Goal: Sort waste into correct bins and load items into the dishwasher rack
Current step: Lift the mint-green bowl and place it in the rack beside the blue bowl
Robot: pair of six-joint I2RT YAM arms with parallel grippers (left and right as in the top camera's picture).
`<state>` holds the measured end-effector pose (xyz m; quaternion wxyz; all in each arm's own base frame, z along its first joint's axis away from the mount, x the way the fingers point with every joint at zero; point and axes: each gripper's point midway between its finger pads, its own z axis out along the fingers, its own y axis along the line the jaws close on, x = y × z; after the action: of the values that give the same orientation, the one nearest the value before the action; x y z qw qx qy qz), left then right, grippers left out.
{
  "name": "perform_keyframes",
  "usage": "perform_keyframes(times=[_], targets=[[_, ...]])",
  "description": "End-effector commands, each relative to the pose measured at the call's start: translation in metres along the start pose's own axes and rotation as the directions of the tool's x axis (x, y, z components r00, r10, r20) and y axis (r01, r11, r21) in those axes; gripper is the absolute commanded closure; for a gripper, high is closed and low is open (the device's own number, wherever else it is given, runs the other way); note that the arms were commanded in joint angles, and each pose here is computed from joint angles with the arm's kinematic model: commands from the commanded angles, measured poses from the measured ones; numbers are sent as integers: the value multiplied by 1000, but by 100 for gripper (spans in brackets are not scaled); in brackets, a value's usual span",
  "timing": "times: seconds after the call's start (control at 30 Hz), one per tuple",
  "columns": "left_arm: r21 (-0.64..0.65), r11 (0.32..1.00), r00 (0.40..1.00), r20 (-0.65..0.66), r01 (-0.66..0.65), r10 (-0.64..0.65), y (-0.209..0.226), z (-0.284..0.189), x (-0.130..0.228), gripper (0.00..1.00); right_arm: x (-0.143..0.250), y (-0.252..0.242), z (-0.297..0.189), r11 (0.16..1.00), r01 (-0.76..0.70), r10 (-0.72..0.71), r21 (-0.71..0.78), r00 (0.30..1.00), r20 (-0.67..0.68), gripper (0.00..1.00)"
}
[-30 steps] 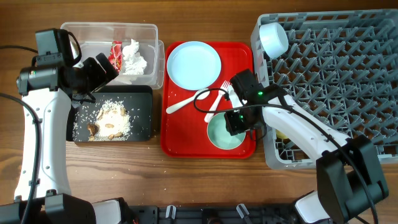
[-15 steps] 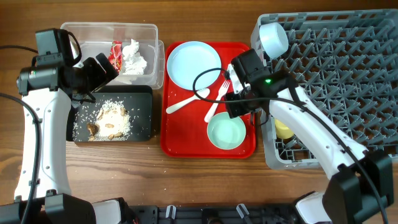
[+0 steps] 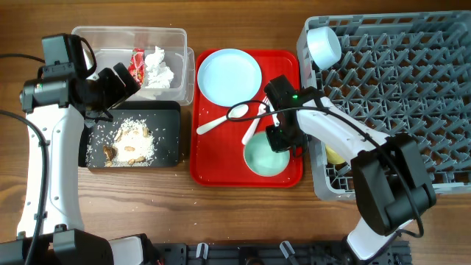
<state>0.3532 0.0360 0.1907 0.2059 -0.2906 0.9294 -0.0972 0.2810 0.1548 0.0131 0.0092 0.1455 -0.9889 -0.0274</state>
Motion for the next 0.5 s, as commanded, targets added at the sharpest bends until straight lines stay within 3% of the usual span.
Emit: perform_keyframes(times=[0.0,0.2,0.3,0.4,0.47], targets=[[19,1000,1000,15,-4,3,-3,-5,-4,0,-3,1,-9,1000,-3,4,-7,1000,25,96],[19,1000,1000,15,-4,3,-3,-5,-4,0,-21,-2,-70,1000,-20,20,-3,989,148,96],[19,1000,1000,15,-4,3,-3,-5,-4,0,-32,-26,-133,988,-140,117,60,950,290,96],[19,1000,1000,15,-4,3,-3,-5,-4,0,-30,-65,-192,932,-343,256,121,856,449,96],[18,1000,1000,15,-4,3,-3,-5,-4,0,-14,-112,-238,790,-588,385,173,696,606,96]])
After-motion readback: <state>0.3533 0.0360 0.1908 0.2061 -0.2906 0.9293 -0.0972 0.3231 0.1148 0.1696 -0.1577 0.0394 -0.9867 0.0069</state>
